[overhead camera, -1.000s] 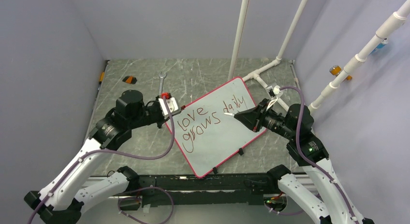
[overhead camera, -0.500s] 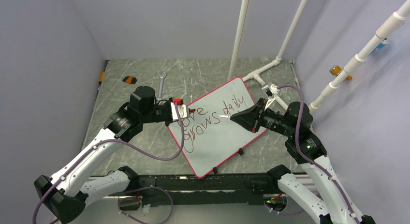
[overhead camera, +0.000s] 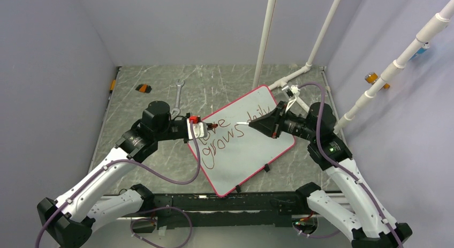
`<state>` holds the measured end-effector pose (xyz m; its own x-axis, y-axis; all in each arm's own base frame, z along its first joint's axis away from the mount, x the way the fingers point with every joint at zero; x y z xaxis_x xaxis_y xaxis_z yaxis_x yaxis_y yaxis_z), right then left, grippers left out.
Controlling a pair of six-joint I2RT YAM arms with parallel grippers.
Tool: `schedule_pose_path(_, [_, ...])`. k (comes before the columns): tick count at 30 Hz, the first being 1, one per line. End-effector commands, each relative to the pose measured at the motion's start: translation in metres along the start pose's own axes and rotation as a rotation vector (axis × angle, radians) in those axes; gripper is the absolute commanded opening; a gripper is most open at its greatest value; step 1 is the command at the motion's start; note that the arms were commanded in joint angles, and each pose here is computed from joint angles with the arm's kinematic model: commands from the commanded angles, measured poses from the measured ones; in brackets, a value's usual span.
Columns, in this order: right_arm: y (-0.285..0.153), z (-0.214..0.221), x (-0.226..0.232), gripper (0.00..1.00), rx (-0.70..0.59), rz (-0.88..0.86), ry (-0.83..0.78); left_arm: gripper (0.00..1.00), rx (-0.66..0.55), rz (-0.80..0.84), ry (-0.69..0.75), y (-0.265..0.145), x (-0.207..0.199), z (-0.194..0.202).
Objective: Write a sentence on the whiteboard
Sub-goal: Insert the pen cap into the whiteboard marker.
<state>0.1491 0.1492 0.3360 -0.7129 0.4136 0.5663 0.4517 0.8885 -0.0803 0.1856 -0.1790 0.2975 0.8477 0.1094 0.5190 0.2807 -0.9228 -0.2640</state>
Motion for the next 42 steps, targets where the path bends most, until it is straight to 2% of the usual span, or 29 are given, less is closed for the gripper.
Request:
schedule_pose_path(1, [0.006, -0.023, 0.016, 0.0, -0.064, -0.085, -0.03, 0.0, -0.072, -0.004, 0.046, 0.001, 0.004, -0.012])
schedule_pose_path(20, [0.039, -0.018, 0.023, 0.0, -0.031, -0.106, -0.027, 0.0, -0.082, 0.0, 0.023, 0.003, 0.002, -0.011])
schedule_pose_path(42, [0.054, -0.014, 0.025, 0.0, -0.015, -0.095, -0.028, 0.0, -0.102, 0.013, 0.003, 0.003, 0.0, -0.013])
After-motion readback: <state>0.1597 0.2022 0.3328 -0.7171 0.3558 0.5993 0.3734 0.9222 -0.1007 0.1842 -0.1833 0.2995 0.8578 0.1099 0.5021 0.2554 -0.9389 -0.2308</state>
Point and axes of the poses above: each gripper's point midway between its finger pads, its own y axis out along the fingers, its own x axis along the line the jaws close on, z = x × y, the point moved 8 cm from there along -y, back along the fingers, and after that the axes turned 5 degrees about y, right-handed, at the moved point
